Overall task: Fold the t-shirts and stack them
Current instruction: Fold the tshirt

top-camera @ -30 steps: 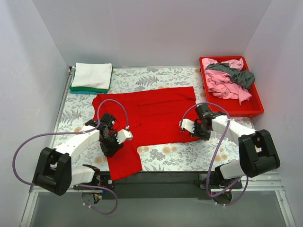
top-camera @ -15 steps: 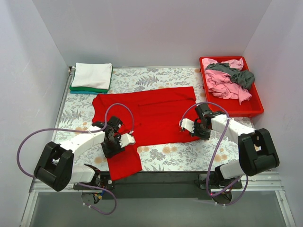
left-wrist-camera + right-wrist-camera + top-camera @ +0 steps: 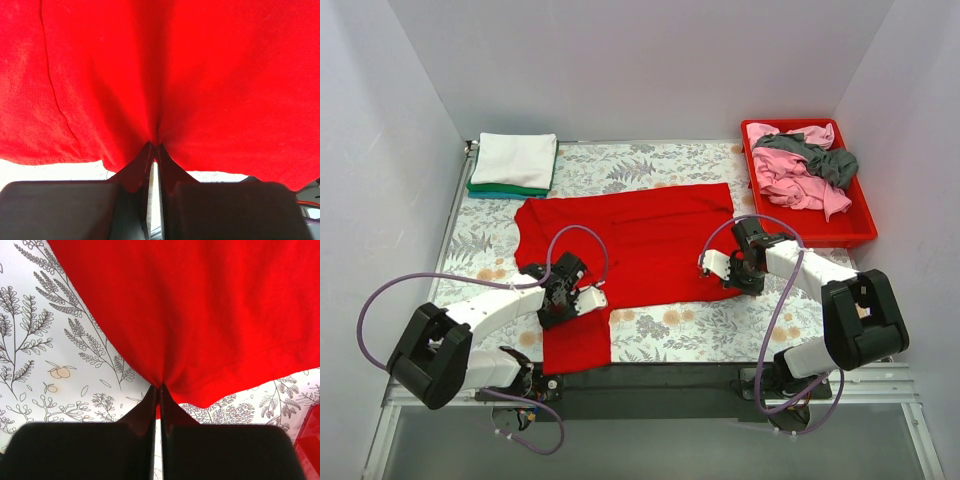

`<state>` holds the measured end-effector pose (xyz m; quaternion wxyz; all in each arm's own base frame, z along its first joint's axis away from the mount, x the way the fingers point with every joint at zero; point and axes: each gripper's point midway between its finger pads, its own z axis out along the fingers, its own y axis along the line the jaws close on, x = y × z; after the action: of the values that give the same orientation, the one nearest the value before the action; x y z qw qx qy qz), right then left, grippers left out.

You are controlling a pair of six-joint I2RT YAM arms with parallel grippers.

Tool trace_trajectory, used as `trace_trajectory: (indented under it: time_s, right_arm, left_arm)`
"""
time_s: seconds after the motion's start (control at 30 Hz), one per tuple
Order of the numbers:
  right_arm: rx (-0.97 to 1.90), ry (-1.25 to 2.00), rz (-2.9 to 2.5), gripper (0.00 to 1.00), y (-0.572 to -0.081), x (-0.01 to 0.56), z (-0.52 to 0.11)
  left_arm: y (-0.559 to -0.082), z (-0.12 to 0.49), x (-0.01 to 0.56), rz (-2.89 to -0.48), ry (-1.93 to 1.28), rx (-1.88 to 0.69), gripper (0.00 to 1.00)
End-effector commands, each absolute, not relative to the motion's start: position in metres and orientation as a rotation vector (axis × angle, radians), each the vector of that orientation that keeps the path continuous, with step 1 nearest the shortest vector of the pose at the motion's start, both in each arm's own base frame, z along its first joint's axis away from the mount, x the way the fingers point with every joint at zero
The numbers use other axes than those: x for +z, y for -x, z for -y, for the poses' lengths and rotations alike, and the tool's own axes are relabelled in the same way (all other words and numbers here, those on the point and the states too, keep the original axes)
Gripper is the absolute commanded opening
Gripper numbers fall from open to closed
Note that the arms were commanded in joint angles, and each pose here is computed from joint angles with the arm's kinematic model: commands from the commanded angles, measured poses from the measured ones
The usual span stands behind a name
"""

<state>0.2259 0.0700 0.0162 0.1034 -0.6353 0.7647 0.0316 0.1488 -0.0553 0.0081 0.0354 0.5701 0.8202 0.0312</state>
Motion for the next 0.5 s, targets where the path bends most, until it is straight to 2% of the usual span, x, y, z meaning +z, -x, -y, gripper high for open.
trace_trajectory:
  time_s: [0.0, 0.1, 0.47]
  right_arm:
    - [0.125, 1.887, -2.242, 0.01, -0.227, 0.024, -0.075]
    - [0.127, 1.891, -2.214, 0.01, -0.226, 0.031, -0.076]
    - [0.13, 1.905, -2.162, 0.01, -0.201, 0.051, -0.07]
  left_arm:
    - [-0.143, 0.06, -0.002, -2.507, -1.754, 0.022, 0.0]
    - [-0.148, 0.081, 0.034, -2.475, -1.677, -0.096, 0.0]
    - [-0.125, 0.079, 0.078, -2.482, -1.603, -0.181, 0.0]
